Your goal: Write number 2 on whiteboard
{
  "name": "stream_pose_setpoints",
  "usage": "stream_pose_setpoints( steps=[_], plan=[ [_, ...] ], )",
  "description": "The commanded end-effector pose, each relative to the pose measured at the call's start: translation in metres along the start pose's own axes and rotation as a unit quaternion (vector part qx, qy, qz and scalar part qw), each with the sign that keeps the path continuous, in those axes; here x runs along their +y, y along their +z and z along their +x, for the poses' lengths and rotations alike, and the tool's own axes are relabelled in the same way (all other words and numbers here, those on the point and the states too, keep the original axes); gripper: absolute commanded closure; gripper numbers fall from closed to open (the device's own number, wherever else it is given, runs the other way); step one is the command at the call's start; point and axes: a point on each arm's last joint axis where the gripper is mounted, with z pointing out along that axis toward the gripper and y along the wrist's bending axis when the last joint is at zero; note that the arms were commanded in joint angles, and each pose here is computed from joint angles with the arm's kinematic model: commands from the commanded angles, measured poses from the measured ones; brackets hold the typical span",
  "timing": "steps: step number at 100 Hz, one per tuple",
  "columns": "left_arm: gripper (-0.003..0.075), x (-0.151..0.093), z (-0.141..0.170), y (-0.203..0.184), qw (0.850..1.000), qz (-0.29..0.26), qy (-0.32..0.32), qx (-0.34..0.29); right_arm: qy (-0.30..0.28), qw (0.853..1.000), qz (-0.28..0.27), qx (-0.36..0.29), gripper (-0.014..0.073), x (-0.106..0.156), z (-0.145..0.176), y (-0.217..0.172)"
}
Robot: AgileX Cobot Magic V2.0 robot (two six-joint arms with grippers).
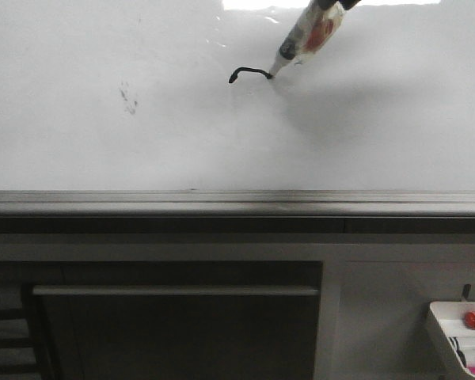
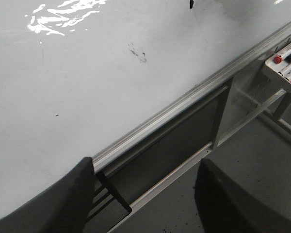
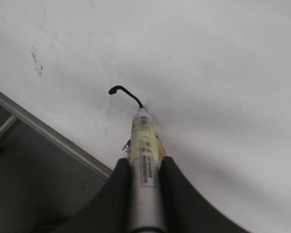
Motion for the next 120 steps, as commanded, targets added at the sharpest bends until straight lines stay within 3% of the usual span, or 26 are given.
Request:
stream_pose_setpoints(
  steps=[1,44,75,120],
  plan=[
    [0.0301,0.002,-0.012,-0.005,0.999,-0.008,-0.01,-0.043,-0.015,0.999,0.018,-0.036,0.0588,-0.005,-0.01,-0.014],
    [0.0301,0.002,-0.012,-0.005,0.999,-0.008,-0.01,-0.043,-0.002,1.0,0.003,-0.001,0.0588,-0.002,-0.007,0.009],
    [0.0301,0.002,-0.012,-0.005,0.999,-0.008,-0.01,-0.043,-0.02,1.0,-0.022,0.001,0.0588,0.017,-0.007,0.026],
    [0.0301,0.003,-0.012,-0.005,0.999,-0.01,-0.008,-0.042,-0.016,0.999,0.015,0.044,0.0588,-0.004,0.001,0.016]
  ],
)
